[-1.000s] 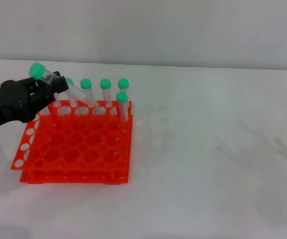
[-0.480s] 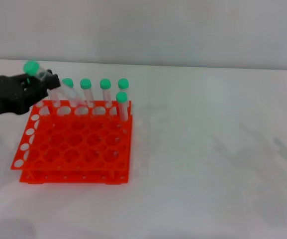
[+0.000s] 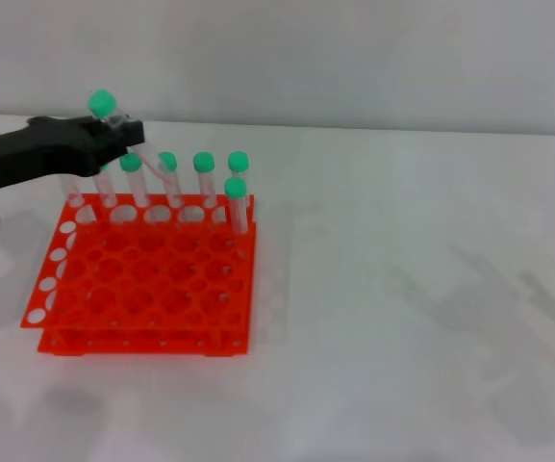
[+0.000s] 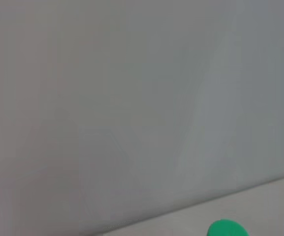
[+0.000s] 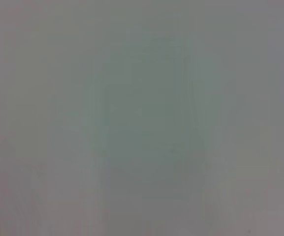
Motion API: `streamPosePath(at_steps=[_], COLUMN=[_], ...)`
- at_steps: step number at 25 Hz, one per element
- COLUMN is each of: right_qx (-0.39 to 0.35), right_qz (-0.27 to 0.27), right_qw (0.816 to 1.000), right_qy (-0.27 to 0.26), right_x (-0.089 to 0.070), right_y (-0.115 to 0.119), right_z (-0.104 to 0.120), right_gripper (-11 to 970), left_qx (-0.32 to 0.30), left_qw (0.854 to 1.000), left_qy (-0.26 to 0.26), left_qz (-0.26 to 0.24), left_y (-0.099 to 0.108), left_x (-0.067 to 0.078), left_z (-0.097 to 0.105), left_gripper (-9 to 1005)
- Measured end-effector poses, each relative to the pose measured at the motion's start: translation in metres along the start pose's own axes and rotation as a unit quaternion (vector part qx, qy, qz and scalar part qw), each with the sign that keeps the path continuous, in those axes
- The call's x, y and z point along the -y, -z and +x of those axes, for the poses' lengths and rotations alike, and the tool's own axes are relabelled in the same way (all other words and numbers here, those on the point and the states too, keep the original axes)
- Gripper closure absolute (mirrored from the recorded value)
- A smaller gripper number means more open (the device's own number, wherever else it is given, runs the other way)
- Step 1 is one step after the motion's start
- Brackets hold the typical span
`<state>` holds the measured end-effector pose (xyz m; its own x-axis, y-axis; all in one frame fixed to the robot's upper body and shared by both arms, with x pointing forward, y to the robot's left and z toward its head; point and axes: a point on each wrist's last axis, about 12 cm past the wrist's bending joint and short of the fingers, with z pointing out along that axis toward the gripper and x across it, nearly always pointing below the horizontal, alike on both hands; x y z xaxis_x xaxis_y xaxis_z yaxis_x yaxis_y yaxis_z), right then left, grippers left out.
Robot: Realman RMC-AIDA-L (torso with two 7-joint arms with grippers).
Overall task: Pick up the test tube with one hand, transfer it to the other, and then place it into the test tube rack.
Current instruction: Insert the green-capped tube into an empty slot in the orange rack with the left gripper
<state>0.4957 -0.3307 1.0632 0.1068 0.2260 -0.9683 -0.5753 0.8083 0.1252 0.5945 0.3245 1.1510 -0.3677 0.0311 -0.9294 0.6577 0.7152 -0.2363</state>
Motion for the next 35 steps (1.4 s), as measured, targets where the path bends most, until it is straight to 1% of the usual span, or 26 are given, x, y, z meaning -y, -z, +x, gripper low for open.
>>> streamPosePath(at_steps=[5,10,15,19,25,29,35], right_qx=[0.001,0.001,0.002,0.001,0.000,0.000,-0.002], right_qz=[-0.005,-0.008,-0.009,-0.010,-0.009,-0.008,-0.007], right_qw=[1.000,1.000,1.000,1.000,1.000,1.000,1.000], right_qy=[-0.001,-0.003,-0.007,-0.007,-0.007,-0.008,-0.013], right_x=[0.000,0.000,0.001,0.001,0.001,0.001,0.001], right_y=[-0.004,-0.005,-0.005,-0.005,-0.004,-0.003,-0.003], right_z=[-0.001,-0.002,-0.002,-0.002,-0.002,-0.002,-0.001], right_gripper=[134,134,134,134,134,134,134], left_qx=[-0.021,-0.051,-0.070,-0.072,-0.080,-0.089,-0.092], left_qw=[1.000,0.998,0.997,0.997,0.996,0.996,0.996], left_qy=[0.005,0.020,0.034,0.036,0.028,0.025,0.019], left_qz=[0.005,0.020,0.020,0.019,-0.008,-0.014,-0.005], left_y=[-0.014,-0.026,-0.026,-0.025,-0.025,-0.030,-0.035], left_x=[0.001,0.006,0.006,0.006,-0.001,-0.001,0.000], left_z=[-0.003,0.001,0.005,0.006,0.009,0.011,0.012], left_gripper=[786,786,786,786,786,786,786])
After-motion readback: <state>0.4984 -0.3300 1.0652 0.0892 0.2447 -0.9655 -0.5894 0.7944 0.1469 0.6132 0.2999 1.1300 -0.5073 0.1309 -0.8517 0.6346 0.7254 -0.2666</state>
